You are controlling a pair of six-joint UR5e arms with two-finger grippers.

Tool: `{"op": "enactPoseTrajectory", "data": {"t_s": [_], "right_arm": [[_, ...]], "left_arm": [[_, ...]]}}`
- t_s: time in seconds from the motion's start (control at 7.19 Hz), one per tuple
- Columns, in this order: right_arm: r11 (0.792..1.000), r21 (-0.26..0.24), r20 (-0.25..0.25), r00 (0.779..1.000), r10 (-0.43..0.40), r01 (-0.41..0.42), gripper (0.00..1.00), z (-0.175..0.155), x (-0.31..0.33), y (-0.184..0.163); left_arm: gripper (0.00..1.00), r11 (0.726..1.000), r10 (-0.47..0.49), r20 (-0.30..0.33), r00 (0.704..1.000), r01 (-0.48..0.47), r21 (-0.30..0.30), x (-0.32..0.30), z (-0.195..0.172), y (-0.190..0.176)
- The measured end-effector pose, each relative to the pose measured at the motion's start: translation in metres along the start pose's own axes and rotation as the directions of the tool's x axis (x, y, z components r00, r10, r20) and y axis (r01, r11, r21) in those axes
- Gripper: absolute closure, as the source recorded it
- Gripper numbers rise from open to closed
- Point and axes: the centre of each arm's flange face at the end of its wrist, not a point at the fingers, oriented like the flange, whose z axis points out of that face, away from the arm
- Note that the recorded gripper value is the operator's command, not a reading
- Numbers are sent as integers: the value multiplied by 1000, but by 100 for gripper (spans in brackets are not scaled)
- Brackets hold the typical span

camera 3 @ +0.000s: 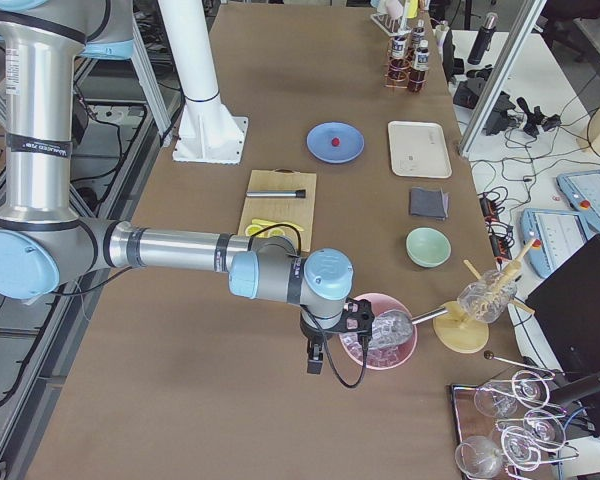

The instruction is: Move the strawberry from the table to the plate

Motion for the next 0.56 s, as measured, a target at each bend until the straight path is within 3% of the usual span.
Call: {"op": "enactPoseTrajectory", "data": {"t_s": [0.56], "right_arm": [[1000,-20,3,1000,15,-15,0,9,7,10]], "left_arm": [[2,1000,-14,-6,1000,14,14,-6,-5,5]]}}
